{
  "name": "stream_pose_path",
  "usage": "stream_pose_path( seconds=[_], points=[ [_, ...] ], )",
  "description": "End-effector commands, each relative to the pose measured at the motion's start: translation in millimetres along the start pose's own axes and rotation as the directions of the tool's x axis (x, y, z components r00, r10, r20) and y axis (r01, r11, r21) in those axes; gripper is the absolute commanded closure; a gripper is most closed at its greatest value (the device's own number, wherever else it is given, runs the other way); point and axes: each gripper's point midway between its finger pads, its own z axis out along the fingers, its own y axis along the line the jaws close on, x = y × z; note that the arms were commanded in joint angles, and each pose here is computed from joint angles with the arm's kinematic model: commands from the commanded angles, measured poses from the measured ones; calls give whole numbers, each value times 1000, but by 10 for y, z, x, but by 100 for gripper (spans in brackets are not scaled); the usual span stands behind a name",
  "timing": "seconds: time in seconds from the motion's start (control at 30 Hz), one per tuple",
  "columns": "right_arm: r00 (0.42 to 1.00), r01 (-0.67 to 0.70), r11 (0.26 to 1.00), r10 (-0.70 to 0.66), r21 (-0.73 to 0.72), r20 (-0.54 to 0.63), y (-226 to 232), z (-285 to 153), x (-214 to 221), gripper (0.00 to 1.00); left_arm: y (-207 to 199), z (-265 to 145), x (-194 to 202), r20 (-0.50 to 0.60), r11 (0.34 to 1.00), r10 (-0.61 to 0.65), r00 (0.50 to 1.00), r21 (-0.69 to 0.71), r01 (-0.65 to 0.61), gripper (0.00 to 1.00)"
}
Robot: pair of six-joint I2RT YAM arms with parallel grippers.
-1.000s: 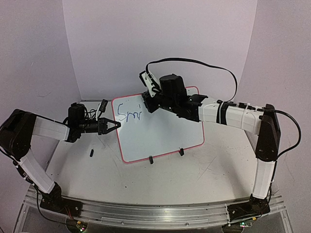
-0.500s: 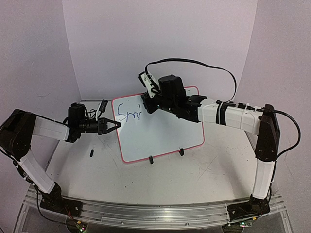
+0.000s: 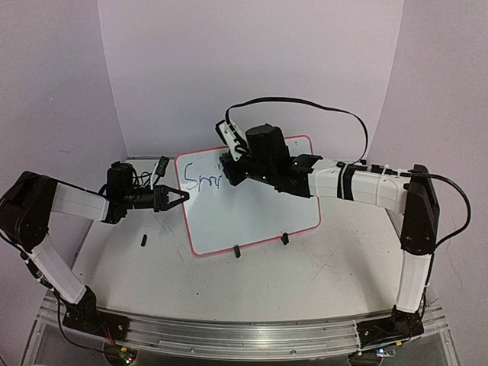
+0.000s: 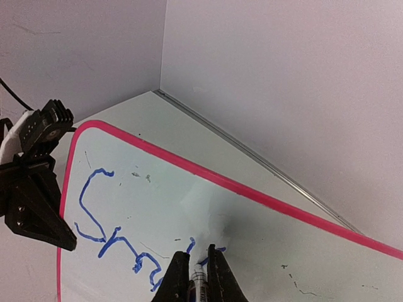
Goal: Write a sentence on the whiteboard
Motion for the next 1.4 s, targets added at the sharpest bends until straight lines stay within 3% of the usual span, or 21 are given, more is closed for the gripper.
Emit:
stream_pose_path(
  seconds=[0.0,0.8,1.1,1.23,1.37],
  points=[
    [1000,-12,1000,12,20,-2,-33,-101,-16,100,253,4,24,5,993,3,1000,-121,-2,100],
    [999,-22,1000,23,19,-40,38,-178,204,100,267,10,53,-2,993,-4,1000,-122,4,100],
    [1000,5,996,-6,90,7,-121,-245,-39,100,271,14,55,-3,993,-5,1000,-122,4,100],
    [997,-9,999,5,50,82,-104,-407,-355,100,272,14,64,-5,993,-7,1000,-121,7,100],
    [995,-32,999,31,14,91,-66,-479,-366,100,272,11,57,-3,993,-6,1000,-122,5,100]
  ],
)
